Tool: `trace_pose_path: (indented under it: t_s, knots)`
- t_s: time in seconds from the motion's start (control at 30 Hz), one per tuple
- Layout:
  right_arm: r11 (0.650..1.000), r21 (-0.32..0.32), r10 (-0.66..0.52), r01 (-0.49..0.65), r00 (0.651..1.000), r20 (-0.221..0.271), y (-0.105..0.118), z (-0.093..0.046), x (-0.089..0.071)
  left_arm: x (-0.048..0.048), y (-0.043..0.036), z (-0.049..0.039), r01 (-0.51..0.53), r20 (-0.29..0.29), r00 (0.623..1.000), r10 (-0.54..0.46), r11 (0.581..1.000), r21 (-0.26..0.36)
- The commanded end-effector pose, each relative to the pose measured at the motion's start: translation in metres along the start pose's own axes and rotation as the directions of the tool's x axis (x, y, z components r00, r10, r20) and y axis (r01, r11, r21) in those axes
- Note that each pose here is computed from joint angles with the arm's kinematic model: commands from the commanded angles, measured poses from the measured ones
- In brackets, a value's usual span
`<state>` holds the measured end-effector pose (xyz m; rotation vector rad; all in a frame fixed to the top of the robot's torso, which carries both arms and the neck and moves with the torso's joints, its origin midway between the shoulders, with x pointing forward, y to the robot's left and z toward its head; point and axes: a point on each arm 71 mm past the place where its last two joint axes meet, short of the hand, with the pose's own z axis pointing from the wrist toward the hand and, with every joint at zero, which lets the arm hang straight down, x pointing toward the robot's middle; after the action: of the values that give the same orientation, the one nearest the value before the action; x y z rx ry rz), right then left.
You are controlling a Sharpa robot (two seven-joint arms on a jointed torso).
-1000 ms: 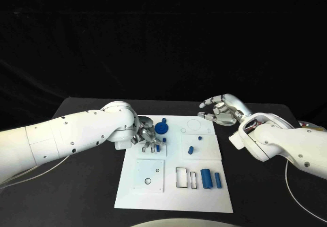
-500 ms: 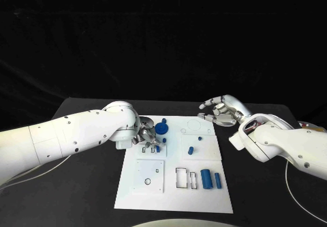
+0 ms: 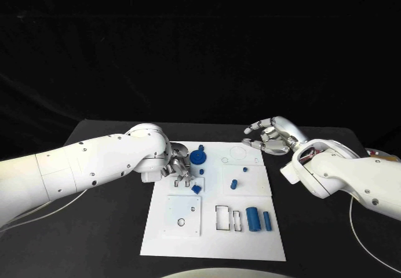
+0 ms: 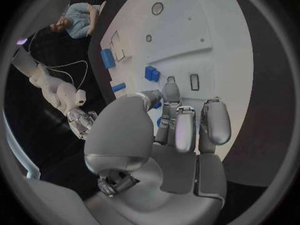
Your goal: Assemble the parts on the task board
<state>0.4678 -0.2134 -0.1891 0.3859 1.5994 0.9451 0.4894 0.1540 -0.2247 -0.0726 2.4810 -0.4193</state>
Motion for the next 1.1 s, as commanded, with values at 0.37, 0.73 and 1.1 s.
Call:
trace_pose_path:
  t_s: [0.37, 0.73, 1.1]
  knots:
    - [1.0, 0.0, 0.001, -0.001, 1.0, -0.012, -0.001, 0.0, 0.001, 0.0007, -0.0011, -0.0009, 0.097, -0.021, 0.995, -0.096, 0.994, 0.045]
    - [1.0, -0.001, 0.0, 0.0, 1.0, -0.027, -0.001, -0.001, 0.002, -0.0028, 0.0042, -0.0054, 0.138, 0.038, 0.989, -0.141, 0.987, 0.087]
    - [0.99, -0.088, -0.123, 0.112, 0.984, -0.131, 0.008, -0.002, 0.014, -0.0056, 0.0168, -0.018, 0.24, 0.102, 0.96, -0.261, 0.953, 0.182]
